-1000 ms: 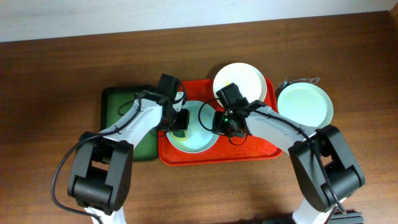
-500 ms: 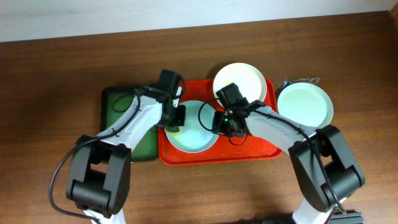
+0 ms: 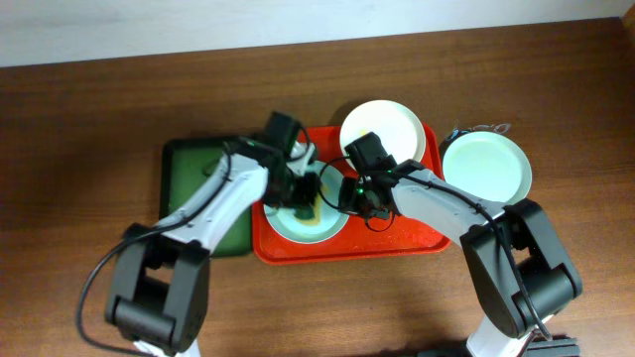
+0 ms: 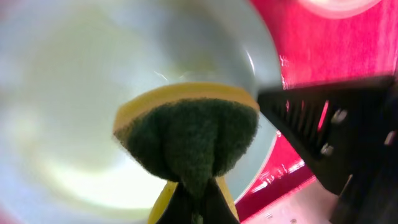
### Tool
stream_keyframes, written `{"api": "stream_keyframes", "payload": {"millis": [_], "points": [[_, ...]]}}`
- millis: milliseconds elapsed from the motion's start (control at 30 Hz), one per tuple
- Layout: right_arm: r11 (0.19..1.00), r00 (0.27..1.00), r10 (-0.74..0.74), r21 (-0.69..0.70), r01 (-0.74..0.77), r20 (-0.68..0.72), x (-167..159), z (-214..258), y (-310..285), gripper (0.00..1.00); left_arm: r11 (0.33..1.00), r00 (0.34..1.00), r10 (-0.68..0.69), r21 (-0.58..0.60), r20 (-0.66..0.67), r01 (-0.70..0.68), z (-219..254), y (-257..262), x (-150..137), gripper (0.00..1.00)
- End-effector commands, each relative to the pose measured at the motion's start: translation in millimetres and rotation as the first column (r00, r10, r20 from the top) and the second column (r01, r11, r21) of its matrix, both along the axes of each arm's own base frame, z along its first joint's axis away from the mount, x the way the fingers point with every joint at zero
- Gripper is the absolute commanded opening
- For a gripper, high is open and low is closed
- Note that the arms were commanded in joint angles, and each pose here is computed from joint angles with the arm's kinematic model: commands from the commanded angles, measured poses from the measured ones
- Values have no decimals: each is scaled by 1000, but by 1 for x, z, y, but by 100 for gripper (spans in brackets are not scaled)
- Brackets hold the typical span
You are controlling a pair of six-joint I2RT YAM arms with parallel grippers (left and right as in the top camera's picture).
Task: Clean dirty plates on tray and stack at the side
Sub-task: 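Scrub the light-green plate with the sponge while the right gripper holds it, then put the sponge back in the green tray and open the left gripper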
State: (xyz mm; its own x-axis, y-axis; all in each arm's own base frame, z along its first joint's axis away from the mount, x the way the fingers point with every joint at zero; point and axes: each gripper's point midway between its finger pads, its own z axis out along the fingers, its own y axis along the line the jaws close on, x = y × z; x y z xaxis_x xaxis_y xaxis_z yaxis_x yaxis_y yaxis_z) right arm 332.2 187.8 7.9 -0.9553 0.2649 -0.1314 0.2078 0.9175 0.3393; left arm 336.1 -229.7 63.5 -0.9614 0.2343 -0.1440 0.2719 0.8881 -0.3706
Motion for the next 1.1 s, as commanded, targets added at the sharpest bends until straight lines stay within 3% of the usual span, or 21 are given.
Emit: {"api": "stream_keyframes", "payload": {"millis": [0,100,300,733,1067], "points": [[1000,1000,0,-12,0,-8,-2,-5,0,4,972,954,141,148,263,-184,75,63,51,0],[1000,1000,0,-13,0,-9,-2,-5,0,4,894,922,229,306,313,-326,82,132,60,0],[1000,1000,0,-12,0,-8,-2,-5,0,4,848,906,318,344,278,-404,76,194,62,0],[1000,1000,0,-13,0,-9,-2,-5,0,4,827,955,286,485,75,-285,-13,203,57,0],[1000,1000,0,-13,0,-9,-2,-5,0,4,812,949,313,505,45,-292,-26,216,54,0]]}}
